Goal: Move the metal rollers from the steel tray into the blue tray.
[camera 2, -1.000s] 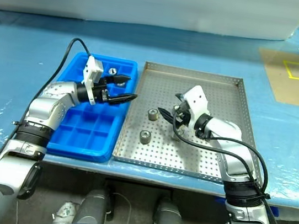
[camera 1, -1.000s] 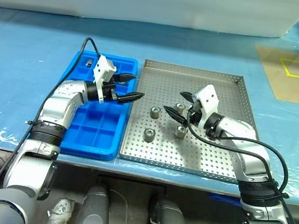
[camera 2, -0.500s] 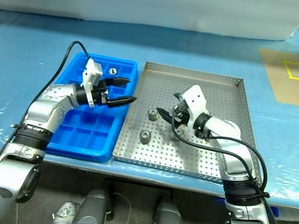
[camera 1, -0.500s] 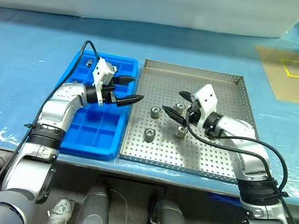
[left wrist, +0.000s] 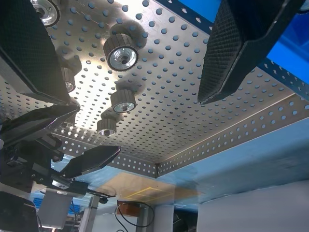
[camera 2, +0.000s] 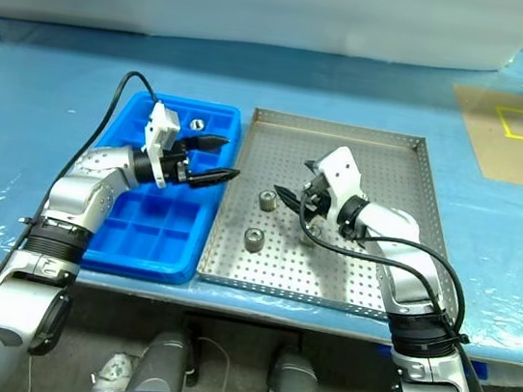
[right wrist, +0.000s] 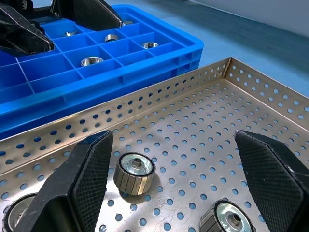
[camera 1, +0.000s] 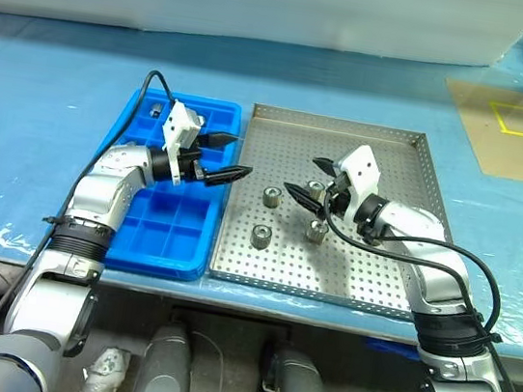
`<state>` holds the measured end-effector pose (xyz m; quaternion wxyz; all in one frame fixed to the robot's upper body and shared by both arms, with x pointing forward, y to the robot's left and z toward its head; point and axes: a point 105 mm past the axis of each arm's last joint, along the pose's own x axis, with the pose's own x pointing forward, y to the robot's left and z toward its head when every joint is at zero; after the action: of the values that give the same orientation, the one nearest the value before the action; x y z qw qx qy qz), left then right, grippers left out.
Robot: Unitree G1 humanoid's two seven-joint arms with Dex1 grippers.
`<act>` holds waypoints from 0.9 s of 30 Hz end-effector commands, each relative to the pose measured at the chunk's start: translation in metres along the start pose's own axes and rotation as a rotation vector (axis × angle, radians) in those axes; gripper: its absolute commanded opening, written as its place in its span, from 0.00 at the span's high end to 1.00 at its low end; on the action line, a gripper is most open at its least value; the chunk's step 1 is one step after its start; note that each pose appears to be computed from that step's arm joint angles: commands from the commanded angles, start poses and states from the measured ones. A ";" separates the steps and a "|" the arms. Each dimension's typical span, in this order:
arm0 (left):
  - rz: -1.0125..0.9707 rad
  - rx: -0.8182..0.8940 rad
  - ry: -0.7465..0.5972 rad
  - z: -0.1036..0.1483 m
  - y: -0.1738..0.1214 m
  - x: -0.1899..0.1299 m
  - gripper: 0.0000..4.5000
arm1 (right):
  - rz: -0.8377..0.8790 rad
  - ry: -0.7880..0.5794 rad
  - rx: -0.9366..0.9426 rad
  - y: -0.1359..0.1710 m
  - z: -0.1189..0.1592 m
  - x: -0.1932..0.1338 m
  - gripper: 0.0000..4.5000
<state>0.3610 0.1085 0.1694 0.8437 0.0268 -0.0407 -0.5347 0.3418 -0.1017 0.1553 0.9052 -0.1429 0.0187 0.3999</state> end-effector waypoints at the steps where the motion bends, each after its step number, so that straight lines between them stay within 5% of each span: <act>1: -0.006 0.040 -0.040 0.014 -0.002 0.000 0.00 | -0.010 -0.050 -0.029 -0.003 0.014 -0.002 0.08; 27: -0.020 0.021 -0.033 0.013 -0.001 -0.004 0.00 | -0.033 -0.035 -0.031 -0.004 0.009 -0.006 0.08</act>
<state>0.3576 0.1087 0.1699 0.8372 0.0207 -0.0382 -0.5452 0.3425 -0.1053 0.1523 0.9099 -0.1429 0.0229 0.3888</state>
